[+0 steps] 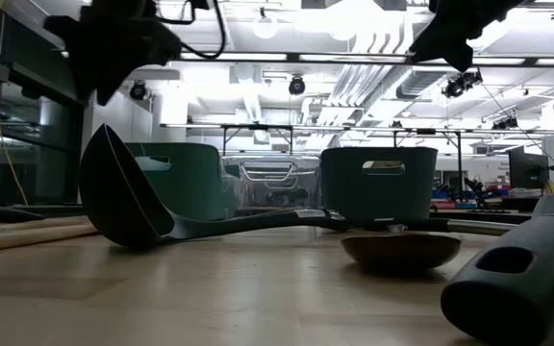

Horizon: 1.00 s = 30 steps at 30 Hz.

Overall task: Pick & Place Kitchen Items
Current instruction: Put the black slotted spatula into the green bin

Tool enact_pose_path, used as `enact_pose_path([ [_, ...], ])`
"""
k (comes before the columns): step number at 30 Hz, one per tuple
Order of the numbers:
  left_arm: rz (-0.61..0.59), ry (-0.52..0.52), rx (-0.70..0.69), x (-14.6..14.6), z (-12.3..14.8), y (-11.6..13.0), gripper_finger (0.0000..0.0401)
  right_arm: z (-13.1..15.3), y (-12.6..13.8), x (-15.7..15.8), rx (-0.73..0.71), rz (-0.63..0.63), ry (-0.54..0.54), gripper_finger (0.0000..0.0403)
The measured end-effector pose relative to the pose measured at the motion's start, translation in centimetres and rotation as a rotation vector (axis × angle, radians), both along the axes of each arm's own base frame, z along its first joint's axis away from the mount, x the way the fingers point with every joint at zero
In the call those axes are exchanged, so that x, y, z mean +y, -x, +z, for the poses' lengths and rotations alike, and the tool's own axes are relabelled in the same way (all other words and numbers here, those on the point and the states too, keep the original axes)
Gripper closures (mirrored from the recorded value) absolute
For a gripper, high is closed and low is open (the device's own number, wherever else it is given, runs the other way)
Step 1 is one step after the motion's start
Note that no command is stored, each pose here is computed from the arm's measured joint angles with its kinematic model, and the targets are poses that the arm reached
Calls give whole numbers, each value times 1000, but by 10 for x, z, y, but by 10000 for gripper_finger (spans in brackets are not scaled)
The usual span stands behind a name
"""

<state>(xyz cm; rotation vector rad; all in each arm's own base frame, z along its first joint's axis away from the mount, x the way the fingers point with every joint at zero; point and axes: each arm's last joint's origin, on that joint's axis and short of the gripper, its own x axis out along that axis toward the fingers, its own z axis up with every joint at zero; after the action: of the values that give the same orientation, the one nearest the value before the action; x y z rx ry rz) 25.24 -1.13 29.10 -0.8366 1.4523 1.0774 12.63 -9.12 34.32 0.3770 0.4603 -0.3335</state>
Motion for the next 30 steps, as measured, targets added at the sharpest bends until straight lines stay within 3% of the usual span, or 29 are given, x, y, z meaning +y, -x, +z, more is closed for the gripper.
enact_pose_path([
  [5, 85, 12, 77, -23, -19, 9, 230, 0, 1, 1, -1, 35, 7, 291],
  [14, 215, 75, 149, -50, -60, 23, 136, 0, 0, 3, -15, 86, 5, 291],
  [22, 285, 135, 39, -62, -92, 34, 132, 1, 0, 3, -18, 99, 6, 291],
  [30, 368, 104, -24, -67, -88, 62, 133, 1, 0, 3, -23, 111, 2, 291],
])
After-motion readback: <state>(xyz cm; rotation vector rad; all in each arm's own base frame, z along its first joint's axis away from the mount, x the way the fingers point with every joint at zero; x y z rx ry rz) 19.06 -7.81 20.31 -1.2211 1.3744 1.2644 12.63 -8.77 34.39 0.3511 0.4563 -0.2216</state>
